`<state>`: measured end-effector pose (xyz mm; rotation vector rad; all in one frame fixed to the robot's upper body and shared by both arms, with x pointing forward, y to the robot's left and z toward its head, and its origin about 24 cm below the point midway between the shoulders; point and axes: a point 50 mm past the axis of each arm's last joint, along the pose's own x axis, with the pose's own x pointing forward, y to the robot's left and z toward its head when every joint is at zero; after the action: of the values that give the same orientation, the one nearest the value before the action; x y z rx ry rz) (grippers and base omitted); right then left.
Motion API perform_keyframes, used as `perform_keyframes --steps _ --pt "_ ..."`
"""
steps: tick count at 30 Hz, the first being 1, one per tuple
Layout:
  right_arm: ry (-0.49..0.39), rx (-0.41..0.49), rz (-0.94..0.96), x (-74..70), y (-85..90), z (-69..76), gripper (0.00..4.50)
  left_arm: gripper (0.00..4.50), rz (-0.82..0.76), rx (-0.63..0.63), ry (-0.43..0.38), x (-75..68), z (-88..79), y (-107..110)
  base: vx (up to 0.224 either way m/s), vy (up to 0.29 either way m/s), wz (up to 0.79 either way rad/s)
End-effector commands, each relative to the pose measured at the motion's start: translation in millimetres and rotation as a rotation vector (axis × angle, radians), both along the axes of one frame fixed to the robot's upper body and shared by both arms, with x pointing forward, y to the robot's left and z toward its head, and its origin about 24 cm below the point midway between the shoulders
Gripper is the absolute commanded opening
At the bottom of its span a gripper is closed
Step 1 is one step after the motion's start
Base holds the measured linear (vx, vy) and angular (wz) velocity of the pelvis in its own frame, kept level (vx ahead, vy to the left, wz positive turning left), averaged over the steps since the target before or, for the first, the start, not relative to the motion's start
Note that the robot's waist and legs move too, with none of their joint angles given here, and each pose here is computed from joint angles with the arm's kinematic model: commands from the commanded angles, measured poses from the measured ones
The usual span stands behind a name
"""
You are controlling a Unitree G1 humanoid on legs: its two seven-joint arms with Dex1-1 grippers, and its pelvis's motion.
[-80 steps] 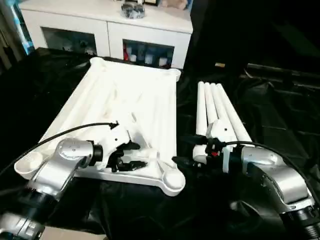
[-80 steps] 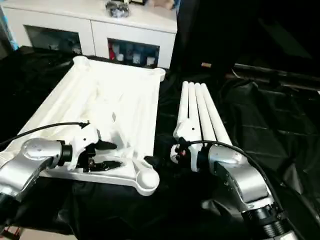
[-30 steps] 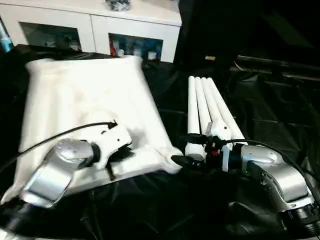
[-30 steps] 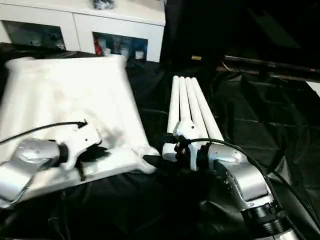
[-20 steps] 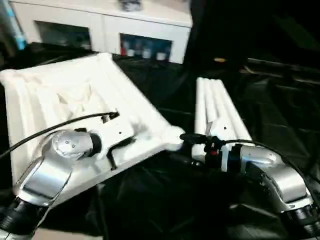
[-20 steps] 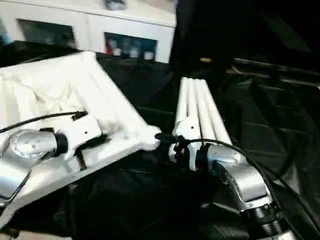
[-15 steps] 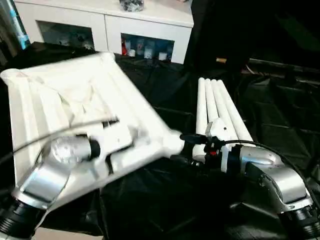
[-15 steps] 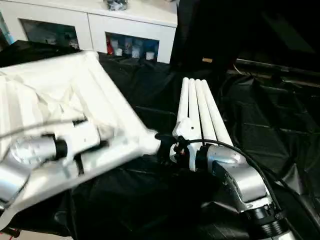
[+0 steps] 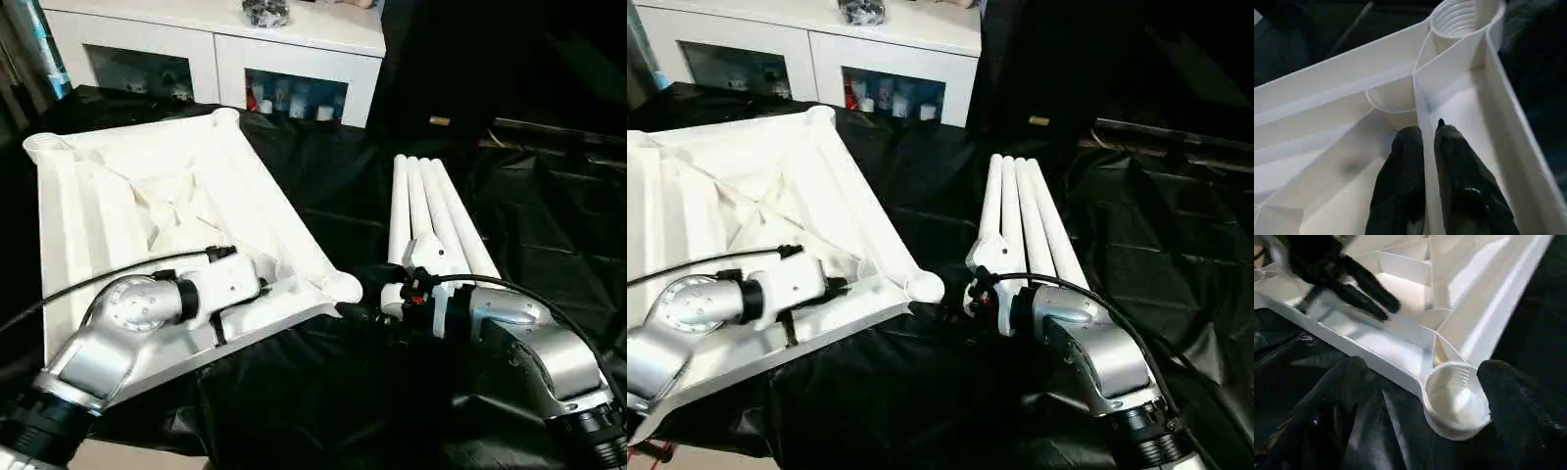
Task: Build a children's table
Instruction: Move table base
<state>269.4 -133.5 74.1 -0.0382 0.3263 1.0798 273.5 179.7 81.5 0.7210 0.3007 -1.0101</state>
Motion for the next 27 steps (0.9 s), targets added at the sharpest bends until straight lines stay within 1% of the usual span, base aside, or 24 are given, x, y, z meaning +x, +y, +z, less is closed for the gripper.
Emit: perform_keyframes --steps 1,2,3,4,5,6,7,9,10,12,13,14,15,16,17,18,21,22,23,24,25,26,27 --pt "0.006 0.008 -0.082 7.0 -3.2 7.9 4.07 0.9 -0.006 -0.012 0.013 -3.4 5.6 6 0.0 0.0 0.0" --pt "0.019 0.01 -0.103 9.2 -2.4 8.0 4.07 0.9 -0.001 -0.012 0.008 -3.4 6.7 9 0.0 0.0 0.0" --pt "0.028 0.01 -0.117 10.5 -1.9 8.0 4.34 1.03 0.002 -0.011 0.002 -3.4 7.5 10 0.0 0.0 0.0" --pt "0.016 0.013 -0.178 17.9 -0.8 9.7 4.34 1.03 0.015 -0.027 -0.002 -2.8 10.8 12 0.0 0.0 0.0" --pt "0.02 0.036 -0.277 28.8 -0.3 11.8 4.41 1.16 0.035 -0.059 -0.013 -1.2 15.5 13 0.0 0.0 0.0" --pt "0.028 0.051 -0.341 35.4 0.3 12.9 4.41 1.16 0.047 -0.081 -0.021 -0.3 18.6 14 0.0 0.0 0.0" --pt "0.043 0.071 -0.448 47.7 0.3 15.1 4.48 1.34 0.068 -0.133 -0.032 2.2 25.1 12 0.0 0.0 0.0" --pt "0.072 0.081 -0.551 59.4 -0.2 15.9 4.5 1.39 0.083 -0.194 -0.043 5.0 31.8 8 0.0 0.0 0.0" --pt "0.092 0.077 -0.621 66.5 -1.9 15.3 4.5 1.45 0.08 -0.229 -0.046 6.0 35.0 3 0.0 0.0 0.0" --pt "0.122 0.059 -0.7 73.8 -4.4 13.0 4.5 1.66 0.065 -0.275 -0.044 5.8 38.0 -6 0.0 0.0 0.0" --pt "0.136 0.042 -0.734 76.9 -5.8 11.5 4.5 1.83 0.052 -0.301 -0.04 5.3 39.2 -11 0.0 0.0 0.0" --pt "0.146 0.0 -0.776 79.9 -8.5 8.7 4.5 1.85 0.038 -0.325 -0.036 4.6 40.1 -18 0.0 0.0 0.0" --pt "0.146 0.0 -0.776 79.9 -8.5 8.7 4.5 1.85 0.038 -0.325 -0.036 4.6 40.1 -18 0.0 0.0 0.0" --pt "0.163 -0.025 -0.796 81.6 -8.7 6.5 4.5 2.05 0.023 -0.341 -0.03 3.4 40.5 -23 0.0 0.0 0.0" --pt "0.199 -0.065 -0.815 83.0 -8.0 2.8 4.5 2.19 -0.005 -0.36 -0.01 0.2 40.5 -30 0.0 0.0 0.0" --pt "0.207 -0.072 -0.816 83.1 -7.7 2.0 4.5 2.19 -0.01 -0.363 -0.005 -0.5 40.4 -32 0.0 0.0 0.0" --pt "0.258 -0.125 -0.833 83.6 -7.7 -3.3 4.5 2.41 -0.026 -0.381 0.026 -4.1 40.0 -37 0.0 0.0 0.0" --pt "0.271 -0.137 -0.836 83.3 -7.8 -5.0 4.5 2.64 -0.031 -0.385 0.038 -5.7 39.6 -37 0.0 0.0 0.0" --pt "0.285 -0.149 -0.836 82.9 -7.8 -6.8 4.5 2.7 -0.039 -0.387 0.054 -7.8 38.9 -38 0.0 0.0 0.0" --pt "0.298 -0.156 -0.834 82.5 -7.6 -8.3 4.5 2.7 -0.047 -0.388 0.07 -10.1 38.1 -38 0.0 0.0 0.0" --pt "0.315 -0.143 -0.823 82.3 -5.9 -9.2 4.5 2.75 -0.057 -0.387 0.087 -12.4 37.4 -39 0.0 0.0 0.0" --pt "0.324 -0.131 -0.816 82.2 -4.7 -9.4 4.5 2.96 -0.062 -0.387 0.093 -13.5 37.2 -39 0.0 0.0 0.0" --pt "0.327 -0.12 -0.806 82.7 -3.2 -9.1 4.5 2.96 -0.064 -0.383 0.095 -14.3 37.3 -39 0.0 0.0 0.0"
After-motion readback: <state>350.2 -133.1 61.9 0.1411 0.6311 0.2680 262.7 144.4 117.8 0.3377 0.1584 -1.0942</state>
